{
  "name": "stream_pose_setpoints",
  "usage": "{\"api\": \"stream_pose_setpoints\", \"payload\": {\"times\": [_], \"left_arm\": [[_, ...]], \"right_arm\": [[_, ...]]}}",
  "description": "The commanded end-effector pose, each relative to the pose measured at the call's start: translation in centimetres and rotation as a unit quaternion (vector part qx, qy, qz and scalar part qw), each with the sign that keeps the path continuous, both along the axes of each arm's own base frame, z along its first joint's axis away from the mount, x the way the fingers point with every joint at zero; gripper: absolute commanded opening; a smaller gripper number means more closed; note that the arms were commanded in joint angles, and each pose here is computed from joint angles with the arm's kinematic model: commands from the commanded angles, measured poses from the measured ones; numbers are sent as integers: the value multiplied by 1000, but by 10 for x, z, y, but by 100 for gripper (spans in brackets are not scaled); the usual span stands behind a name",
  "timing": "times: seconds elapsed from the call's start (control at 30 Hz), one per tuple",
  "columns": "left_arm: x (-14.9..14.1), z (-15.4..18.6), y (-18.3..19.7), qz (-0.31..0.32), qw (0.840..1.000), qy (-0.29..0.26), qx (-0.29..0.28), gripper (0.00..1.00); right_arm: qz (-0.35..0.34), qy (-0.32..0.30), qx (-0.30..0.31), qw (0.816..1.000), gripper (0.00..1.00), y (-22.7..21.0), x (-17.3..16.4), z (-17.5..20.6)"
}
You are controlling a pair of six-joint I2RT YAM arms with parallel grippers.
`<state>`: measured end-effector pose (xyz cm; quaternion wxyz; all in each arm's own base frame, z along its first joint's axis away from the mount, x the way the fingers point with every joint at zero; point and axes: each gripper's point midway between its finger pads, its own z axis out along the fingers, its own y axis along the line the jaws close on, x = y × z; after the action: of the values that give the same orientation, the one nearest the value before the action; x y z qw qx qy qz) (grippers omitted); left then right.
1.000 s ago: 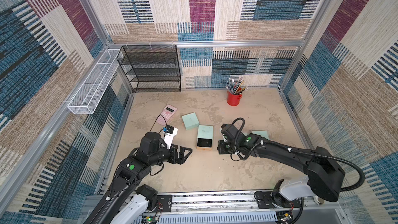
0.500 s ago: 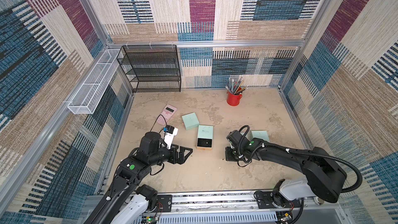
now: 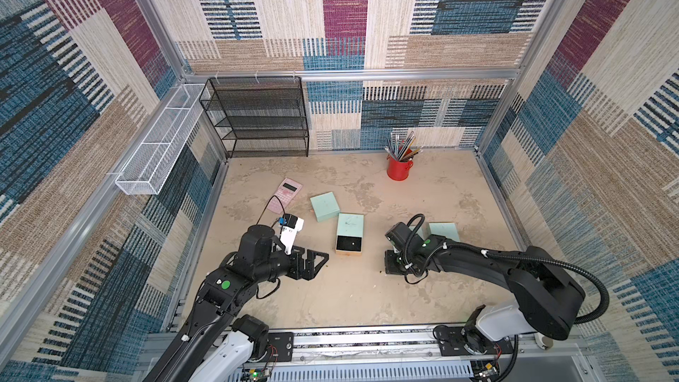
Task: Take out the earrings from the drawer-style jewelry box
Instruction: Place the earring at the center of the board.
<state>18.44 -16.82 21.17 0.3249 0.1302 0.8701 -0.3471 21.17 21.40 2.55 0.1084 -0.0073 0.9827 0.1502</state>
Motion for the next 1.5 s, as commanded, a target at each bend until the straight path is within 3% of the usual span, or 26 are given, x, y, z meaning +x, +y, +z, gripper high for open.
{"api": "stream_pose_setpoints", "payload": {"times": [0.0, 0.9, 1.33, 1.47], "left_arm": [[2, 3, -2, -2, 1000, -6, -9, 99], [3, 1, -3, -2, 1000, -2, -10, 99], [3, 2, -3, -2, 1000, -3, -11, 98], [3, 2, -3, -2, 1000, -3, -10, 99]], "right_arm": [[-7, -6, -22, 1000, 10, -8, 3, -2], [-12, -5, -25, 1000, 19, -8, 5, -5], [-4, -31, 11, 999, 22, 3, 12, 19], [7, -60, 34, 998, 23, 13, 22, 42]]}}
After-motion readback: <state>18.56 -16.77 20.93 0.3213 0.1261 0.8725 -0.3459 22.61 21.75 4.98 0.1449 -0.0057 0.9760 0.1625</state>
